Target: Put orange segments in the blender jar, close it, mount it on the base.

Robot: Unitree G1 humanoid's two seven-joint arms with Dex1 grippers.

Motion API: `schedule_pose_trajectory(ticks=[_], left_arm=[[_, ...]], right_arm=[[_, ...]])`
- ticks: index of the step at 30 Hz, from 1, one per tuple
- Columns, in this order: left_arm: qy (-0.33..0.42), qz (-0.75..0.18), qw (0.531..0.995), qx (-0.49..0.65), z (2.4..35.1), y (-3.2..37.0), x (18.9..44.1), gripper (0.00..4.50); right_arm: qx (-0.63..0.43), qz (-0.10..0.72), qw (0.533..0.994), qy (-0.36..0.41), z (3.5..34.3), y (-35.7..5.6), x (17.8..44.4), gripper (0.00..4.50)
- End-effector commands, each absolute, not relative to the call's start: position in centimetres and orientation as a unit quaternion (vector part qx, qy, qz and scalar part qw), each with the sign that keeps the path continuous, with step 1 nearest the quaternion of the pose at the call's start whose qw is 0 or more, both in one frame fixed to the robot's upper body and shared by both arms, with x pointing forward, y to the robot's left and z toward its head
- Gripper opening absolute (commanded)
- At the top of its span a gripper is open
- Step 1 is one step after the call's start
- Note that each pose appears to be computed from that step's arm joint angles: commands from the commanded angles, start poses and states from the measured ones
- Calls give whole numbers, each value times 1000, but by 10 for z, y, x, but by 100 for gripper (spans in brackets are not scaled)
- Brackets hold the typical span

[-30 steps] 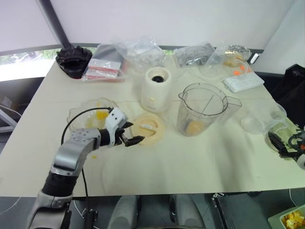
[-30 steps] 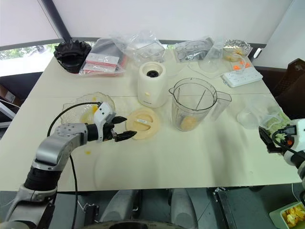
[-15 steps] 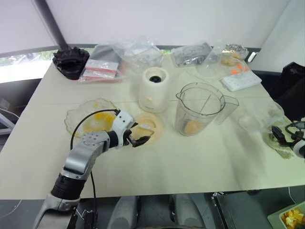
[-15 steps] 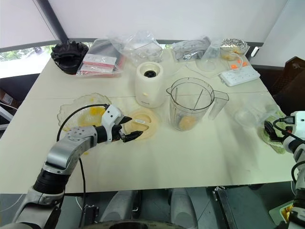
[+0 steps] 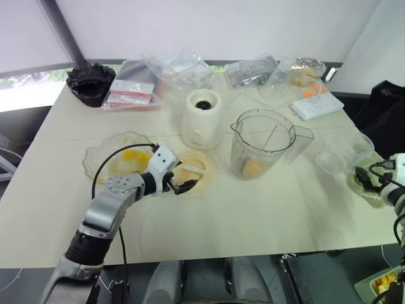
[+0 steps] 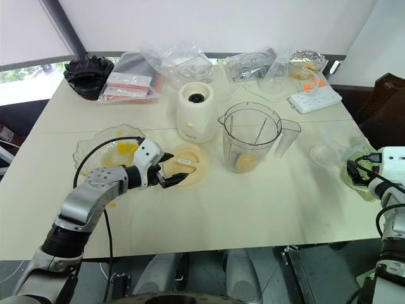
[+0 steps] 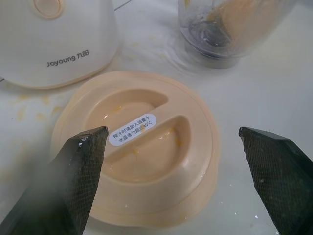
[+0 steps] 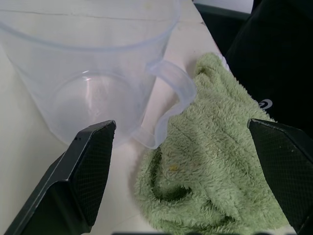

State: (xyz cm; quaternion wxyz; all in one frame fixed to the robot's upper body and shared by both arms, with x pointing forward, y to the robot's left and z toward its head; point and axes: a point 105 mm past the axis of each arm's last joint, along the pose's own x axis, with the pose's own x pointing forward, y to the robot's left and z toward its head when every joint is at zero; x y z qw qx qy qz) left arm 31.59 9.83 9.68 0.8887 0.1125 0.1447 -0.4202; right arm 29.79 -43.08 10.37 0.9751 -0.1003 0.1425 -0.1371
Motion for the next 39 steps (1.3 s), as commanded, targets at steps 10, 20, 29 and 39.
schedule_pose_trajectory(ticks=[10,20,29,39], left_arm=[[107,-424,888,139,117,94,317,446],[103,-421,890,143,123,95,320,446],[99,-416,892,150,129,97,323,446],[96,-412,893,153,132,99,324,446]], right_arm=[[-129,-167,972,108,127,-445,305,450],[-136,-185,968,102,129,-449,310,450],[-126,-207,965,97,128,-452,314,450],[-84,-236,962,107,117,-457,315,450]])
